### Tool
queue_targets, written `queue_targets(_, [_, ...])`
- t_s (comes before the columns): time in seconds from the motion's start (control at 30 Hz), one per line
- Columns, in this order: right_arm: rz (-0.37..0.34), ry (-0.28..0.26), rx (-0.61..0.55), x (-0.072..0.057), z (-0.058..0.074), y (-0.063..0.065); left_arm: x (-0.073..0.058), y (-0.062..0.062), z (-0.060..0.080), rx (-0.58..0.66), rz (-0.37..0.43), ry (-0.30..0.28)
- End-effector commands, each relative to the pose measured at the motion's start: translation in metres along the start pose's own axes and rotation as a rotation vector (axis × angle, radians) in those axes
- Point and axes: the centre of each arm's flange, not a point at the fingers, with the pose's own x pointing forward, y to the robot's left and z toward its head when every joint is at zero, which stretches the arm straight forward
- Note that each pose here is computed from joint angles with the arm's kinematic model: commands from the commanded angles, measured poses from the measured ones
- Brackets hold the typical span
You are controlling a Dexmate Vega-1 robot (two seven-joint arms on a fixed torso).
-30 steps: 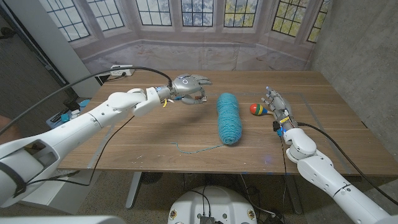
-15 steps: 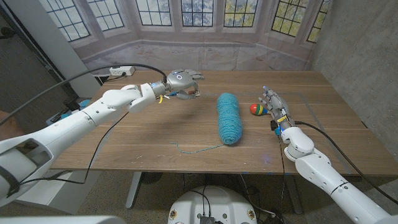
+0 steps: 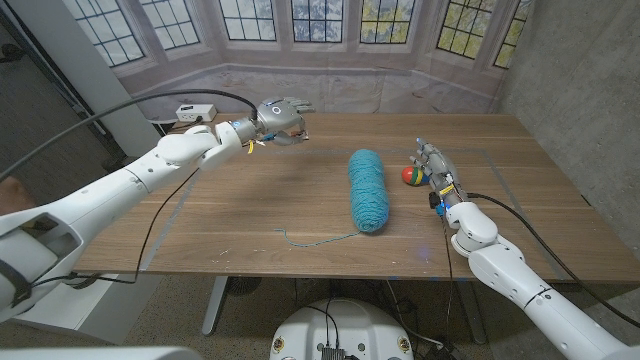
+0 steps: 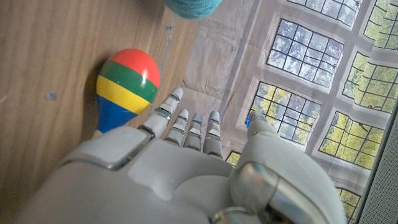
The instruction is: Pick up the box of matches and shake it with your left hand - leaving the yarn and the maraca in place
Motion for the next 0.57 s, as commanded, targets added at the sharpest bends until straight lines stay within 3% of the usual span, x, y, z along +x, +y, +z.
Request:
queue_targets(0.03, [0.006, 0.012, -0.007, 0.000, -0.001, 0.005, -0.004, 0.003, -0.028, 0.033, -0.001, 0.080])
queue_targets(0.57, [0.002, 0.024, -0.017, -0.011, 0.004, 0.012, -0.007, 0.019, -0.031, 0.014, 0.077, 0.100])
